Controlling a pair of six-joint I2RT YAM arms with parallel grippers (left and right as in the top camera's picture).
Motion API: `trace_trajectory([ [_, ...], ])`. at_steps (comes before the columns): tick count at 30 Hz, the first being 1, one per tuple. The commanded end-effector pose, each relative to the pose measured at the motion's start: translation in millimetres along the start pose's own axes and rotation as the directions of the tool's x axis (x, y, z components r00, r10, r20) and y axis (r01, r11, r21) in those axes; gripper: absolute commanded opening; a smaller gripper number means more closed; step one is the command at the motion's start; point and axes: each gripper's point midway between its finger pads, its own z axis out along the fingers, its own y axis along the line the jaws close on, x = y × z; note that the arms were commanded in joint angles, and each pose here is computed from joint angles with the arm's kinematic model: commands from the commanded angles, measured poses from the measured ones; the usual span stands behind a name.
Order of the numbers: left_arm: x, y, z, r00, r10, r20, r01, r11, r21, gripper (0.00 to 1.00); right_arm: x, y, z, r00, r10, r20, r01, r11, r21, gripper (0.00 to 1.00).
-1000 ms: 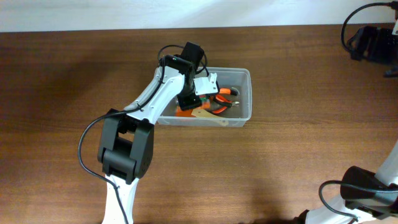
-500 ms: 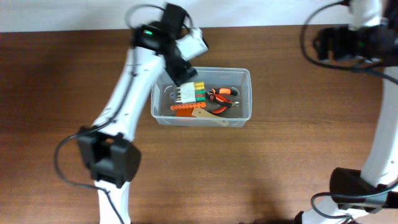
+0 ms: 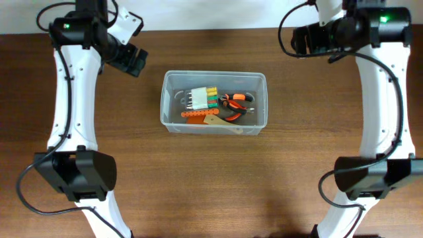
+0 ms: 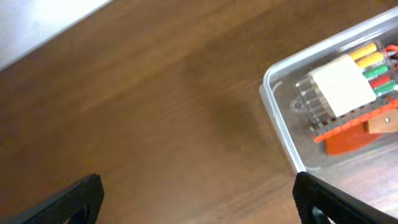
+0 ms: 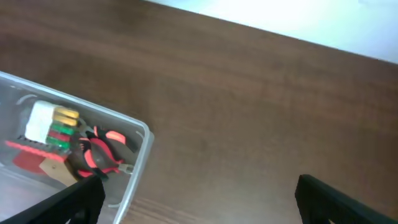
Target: Pack container
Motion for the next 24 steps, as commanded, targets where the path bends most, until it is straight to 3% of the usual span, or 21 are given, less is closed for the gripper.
trace_trajectory([
  [1,-1.5,1.9,-42.7,0.998,-0.027,0.064,0.028,0.999,-0.024,0.99,-7.9,-8.1,-54.8,0.995,0.022,0.093,-0.030,0.996,0.079,0.98],
  [9,11.4,-12.3,-108.4,0.991,-0.016,0.130,0.024,0.998,-0.060,0.99,10.2,-7.9,-143.2,0.978,0.020,0.208,-0.052,0.987,0.152,0.99],
  [15,39.9,-29.7,-129.4,0.985,-0.011,0.173,0.026,0.996,-0.084,0.99,59.9,3.8,-140.5,0.983,0.031,0.180,-0.058,0.987,0.148,0.99],
  [24,102.9,-61.6,-120.8,0.960,0.005,0.281,0.037,0.989,-0.141,0.99,146.2,27.0,-131.6,0.972,0.019,0.234,-0.059,0.985,0.164,0.99],
])
